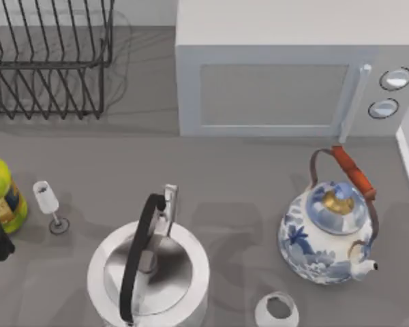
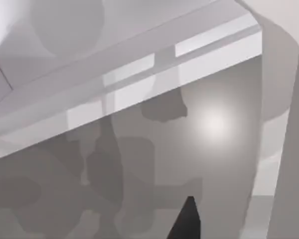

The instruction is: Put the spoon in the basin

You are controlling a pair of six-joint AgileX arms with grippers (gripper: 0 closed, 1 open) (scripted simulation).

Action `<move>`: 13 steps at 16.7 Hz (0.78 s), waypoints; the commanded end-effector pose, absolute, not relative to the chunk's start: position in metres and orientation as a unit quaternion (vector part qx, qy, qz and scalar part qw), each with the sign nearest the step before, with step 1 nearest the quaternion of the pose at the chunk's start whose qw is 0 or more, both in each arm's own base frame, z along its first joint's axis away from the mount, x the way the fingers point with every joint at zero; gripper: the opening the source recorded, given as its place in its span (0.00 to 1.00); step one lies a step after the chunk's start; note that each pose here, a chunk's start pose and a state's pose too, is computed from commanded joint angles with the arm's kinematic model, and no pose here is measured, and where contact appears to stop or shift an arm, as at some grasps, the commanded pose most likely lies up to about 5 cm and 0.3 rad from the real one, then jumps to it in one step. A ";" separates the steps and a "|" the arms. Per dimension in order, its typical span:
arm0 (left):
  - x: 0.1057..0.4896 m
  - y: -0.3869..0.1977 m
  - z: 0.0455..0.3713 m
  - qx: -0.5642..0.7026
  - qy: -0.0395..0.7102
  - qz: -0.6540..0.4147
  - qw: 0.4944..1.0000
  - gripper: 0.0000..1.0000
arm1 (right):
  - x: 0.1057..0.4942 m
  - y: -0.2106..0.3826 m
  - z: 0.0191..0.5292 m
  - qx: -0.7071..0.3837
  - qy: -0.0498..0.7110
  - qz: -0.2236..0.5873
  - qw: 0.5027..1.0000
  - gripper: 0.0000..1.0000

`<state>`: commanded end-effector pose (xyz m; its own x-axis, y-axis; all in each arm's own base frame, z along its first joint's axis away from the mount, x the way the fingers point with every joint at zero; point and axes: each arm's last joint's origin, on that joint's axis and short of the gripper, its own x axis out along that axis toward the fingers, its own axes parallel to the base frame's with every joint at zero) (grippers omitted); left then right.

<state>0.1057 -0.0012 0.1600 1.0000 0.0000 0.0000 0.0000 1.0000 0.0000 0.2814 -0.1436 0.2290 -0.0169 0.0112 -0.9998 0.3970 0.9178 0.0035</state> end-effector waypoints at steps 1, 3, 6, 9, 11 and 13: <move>0.106 -0.001 0.160 0.000 0.000 0.000 1.000 1.00 | 0.300 -0.146 0.232 0.146 0.702 -0.141 0.683 0.00; 0.106 -0.001 0.160 0.000 0.000 0.000 1.000 1.00 | 0.338 -0.149 0.238 0.145 0.704 -0.142 0.680 0.00; 0.106 -0.001 0.160 0.000 0.000 0.000 1.000 1.00 | 0.396 -0.145 0.238 0.142 0.705 -0.144 0.680 0.00; 0.106 -0.001 0.160 0.000 0.000 0.000 1.000 1.00 | 0.443 -0.129 0.231 0.138 0.700 -0.145 0.685 0.00; 0.106 -0.001 0.160 0.000 0.000 0.000 1.000 1.00 | 0.466 -0.114 0.225 0.136 0.695 -0.146 0.691 0.00; 0.106 -0.001 0.160 0.000 0.000 0.000 1.000 1.00 | 0.482 -0.099 0.216 0.134 0.691 -0.146 0.695 0.00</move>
<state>0.1057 -0.0012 0.1600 1.0000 0.0000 0.0000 0.0000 1.0000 0.0000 0.4821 -0.0986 0.2164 0.0031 -0.0185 -0.9998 0.3874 0.9218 -0.0159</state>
